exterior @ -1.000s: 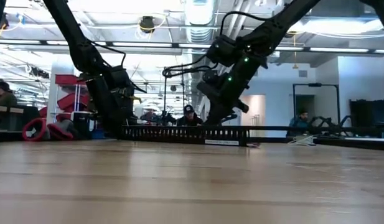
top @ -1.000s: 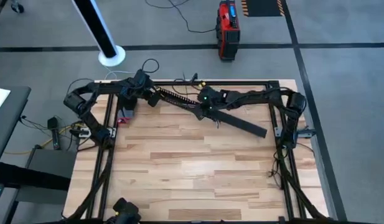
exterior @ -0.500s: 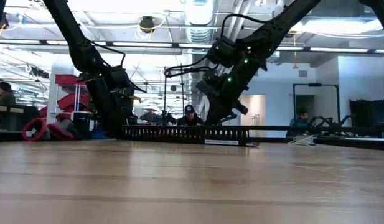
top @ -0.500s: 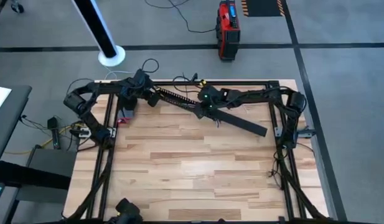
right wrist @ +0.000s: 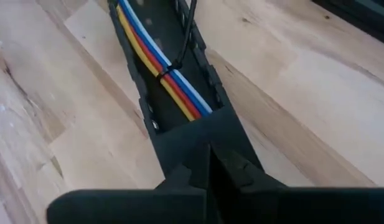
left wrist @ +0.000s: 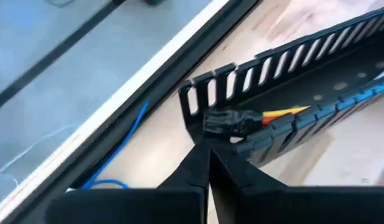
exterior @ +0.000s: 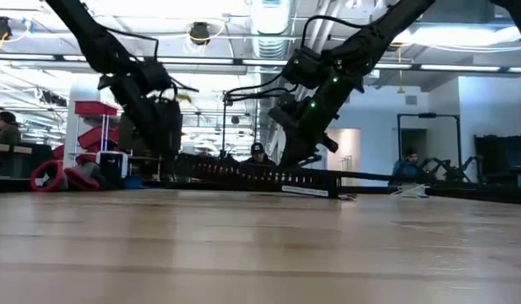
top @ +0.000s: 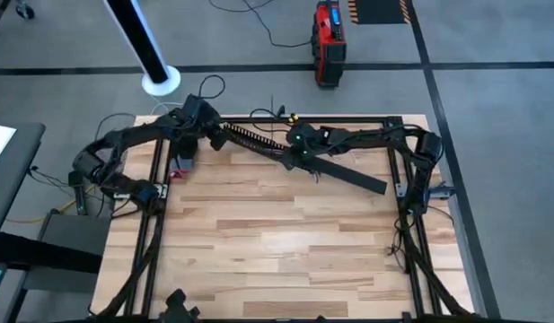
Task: Ziptie cables
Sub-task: Close the black cable duct
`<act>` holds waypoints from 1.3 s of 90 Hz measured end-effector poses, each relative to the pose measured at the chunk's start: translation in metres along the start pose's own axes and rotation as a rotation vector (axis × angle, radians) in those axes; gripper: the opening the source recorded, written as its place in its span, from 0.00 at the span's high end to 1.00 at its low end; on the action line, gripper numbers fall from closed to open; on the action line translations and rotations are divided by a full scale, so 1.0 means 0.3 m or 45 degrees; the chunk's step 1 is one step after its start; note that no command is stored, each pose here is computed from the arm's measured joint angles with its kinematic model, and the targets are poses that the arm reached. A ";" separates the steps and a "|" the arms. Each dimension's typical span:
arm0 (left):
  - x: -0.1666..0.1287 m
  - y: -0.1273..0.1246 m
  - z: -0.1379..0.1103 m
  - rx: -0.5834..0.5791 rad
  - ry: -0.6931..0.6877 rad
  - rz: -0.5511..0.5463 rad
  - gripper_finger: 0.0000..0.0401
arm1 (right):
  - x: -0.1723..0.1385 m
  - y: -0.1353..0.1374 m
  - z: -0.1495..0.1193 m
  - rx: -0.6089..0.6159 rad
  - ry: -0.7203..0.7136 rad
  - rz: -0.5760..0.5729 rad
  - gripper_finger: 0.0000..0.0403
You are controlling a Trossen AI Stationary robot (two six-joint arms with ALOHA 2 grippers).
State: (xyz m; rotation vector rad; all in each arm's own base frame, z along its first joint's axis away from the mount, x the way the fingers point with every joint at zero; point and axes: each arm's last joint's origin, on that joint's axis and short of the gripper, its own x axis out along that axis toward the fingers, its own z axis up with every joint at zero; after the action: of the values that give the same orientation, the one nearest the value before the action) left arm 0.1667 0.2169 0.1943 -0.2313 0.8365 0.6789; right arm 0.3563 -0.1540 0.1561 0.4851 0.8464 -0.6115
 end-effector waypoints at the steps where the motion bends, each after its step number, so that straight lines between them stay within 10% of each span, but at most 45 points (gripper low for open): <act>1: -0.003 -0.002 0.001 0.002 -0.002 -0.002 1.00 | 0.000 0.000 -0.001 0.000 0.002 -0.001 1.00; 37: -0.011 -0.049 0.021 0.034 -0.058 -0.165 1.00 | 0.007 0.001 -0.005 -0.003 0.017 0.021 1.00; 76: 0.068 -0.398 0.064 0.419 -0.252 -0.623 1.00 | 0.007 0.001 -0.006 -0.010 0.024 0.030 1.00; 117: 0.258 -0.474 0.046 0.189 -0.352 -0.663 1.00 | 0.007 0.003 -0.009 -0.011 0.039 0.052 1.00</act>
State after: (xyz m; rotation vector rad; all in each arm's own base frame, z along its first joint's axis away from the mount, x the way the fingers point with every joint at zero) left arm 0.3026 0.1497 0.1356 -0.2042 0.5246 0.1530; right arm 0.3565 -0.1524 0.1529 0.5041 0.8654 -0.5640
